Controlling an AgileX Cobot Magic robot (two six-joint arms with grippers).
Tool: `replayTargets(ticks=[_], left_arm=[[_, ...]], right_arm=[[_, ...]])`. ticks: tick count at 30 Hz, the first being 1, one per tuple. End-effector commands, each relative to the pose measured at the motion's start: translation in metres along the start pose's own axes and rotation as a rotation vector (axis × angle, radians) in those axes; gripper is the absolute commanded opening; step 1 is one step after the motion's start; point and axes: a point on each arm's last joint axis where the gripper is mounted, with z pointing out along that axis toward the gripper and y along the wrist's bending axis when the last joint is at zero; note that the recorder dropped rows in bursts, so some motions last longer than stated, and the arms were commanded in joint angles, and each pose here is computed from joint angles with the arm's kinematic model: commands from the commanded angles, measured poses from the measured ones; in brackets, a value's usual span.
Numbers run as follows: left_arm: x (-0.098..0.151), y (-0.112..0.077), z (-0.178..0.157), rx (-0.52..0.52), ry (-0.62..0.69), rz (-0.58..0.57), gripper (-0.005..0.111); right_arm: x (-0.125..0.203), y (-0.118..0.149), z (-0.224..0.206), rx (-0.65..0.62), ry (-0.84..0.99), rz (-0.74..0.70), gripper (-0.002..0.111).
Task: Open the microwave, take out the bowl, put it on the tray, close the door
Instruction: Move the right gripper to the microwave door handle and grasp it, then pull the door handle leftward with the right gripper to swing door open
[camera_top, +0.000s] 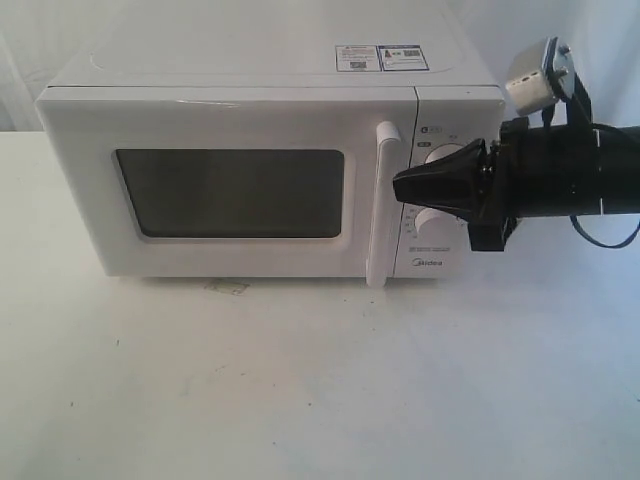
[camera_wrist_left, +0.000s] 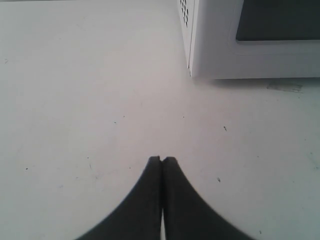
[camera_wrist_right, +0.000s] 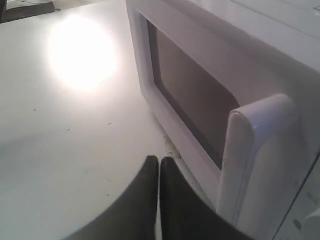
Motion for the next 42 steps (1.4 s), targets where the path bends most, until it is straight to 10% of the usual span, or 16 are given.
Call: replayTargets(ticks=[1, 8, 31, 42], left_arm=[[0.001, -0.001, 0.0, 0.009, 0.003, -0.003, 0.0], [0.001, -0.001, 0.0, 0.009, 0.003, -0.003, 0.0], [0.001, -0.001, 0.0, 0.009, 0.003, -0.003, 0.0], [0.001, -0.001, 0.0, 0.009, 0.003, -0.003, 0.0]], right_arm=[[-0.002, -0.005, 0.0, 0.052, -0.007, 0.014, 0.02], [-0.005, -0.012, -0.001, 0.132, -0.049, 0.038, 0.072], [0.008, -0.012, 0.047, 0.076, -0.057, 0.003, 0.064], [0.01, -0.013, 0.051, 0.07, -0.051, 0.019, 0.01]])
